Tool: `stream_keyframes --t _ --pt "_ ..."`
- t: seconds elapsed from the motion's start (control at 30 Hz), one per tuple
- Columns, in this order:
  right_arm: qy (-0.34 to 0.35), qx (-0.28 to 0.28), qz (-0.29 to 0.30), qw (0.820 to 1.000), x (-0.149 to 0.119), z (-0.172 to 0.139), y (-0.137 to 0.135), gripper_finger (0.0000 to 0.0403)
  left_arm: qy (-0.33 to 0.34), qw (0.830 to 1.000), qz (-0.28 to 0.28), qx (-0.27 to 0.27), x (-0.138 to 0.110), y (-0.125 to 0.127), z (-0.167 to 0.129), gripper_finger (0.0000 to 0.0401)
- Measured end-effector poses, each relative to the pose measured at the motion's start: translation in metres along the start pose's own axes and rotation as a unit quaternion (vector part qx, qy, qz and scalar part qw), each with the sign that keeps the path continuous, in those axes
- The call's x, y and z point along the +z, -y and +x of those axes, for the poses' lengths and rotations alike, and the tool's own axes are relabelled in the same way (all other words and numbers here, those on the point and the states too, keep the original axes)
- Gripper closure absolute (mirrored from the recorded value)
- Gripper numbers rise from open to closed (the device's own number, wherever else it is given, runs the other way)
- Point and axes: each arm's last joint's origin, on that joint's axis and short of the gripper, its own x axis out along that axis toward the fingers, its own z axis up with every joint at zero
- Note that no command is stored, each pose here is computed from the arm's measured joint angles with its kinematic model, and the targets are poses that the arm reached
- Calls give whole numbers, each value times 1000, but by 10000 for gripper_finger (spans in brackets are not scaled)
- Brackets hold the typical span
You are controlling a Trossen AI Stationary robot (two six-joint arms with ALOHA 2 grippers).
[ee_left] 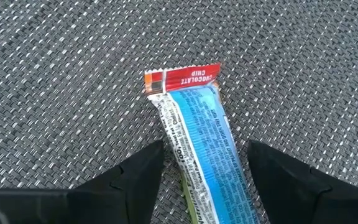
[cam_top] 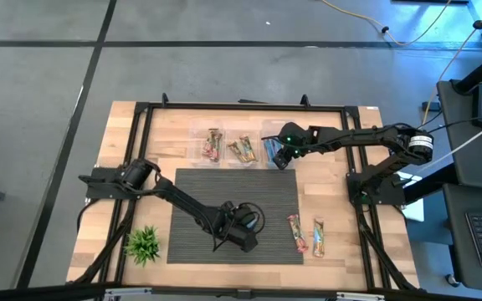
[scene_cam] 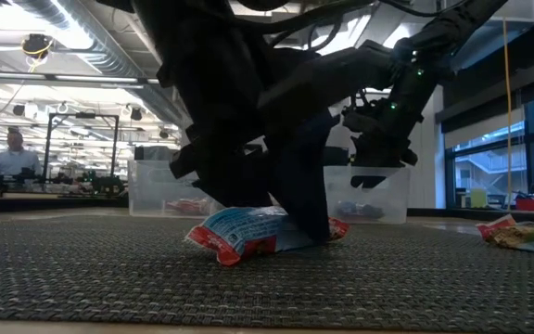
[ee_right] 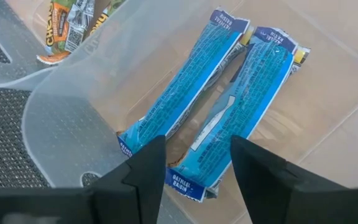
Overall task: Pick and place Granola Bars by type
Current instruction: Put the left red granola bar into the left transparent bin
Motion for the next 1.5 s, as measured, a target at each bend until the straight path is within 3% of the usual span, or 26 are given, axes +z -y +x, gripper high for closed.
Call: stream_keyframes --t 0.27,0.47,0.9,1.07,1.27,1.5 --pt "0 0 0 1000 0 0 0 221 15 1000 -7 -11 2 2 0 172" --pt "0 0 0 1000 0 0 0 221 9 999 50 -10 2 1 0 184" --pt "0 0 1 1000 0 0 0 221 -7 997 80 -1 3 -2 -6 285" --pt "1 0 2 1000 0 0 0 221 5 997 78 -2 21 -7 -35 303" --pt "2 1 3 1000 0 0 0 221 4 996 76 42 42 -31 -73 312" --pt "-26 63 25 997 -1 -1 -4 221 53 986 -5 157 72 -82 -134 313"
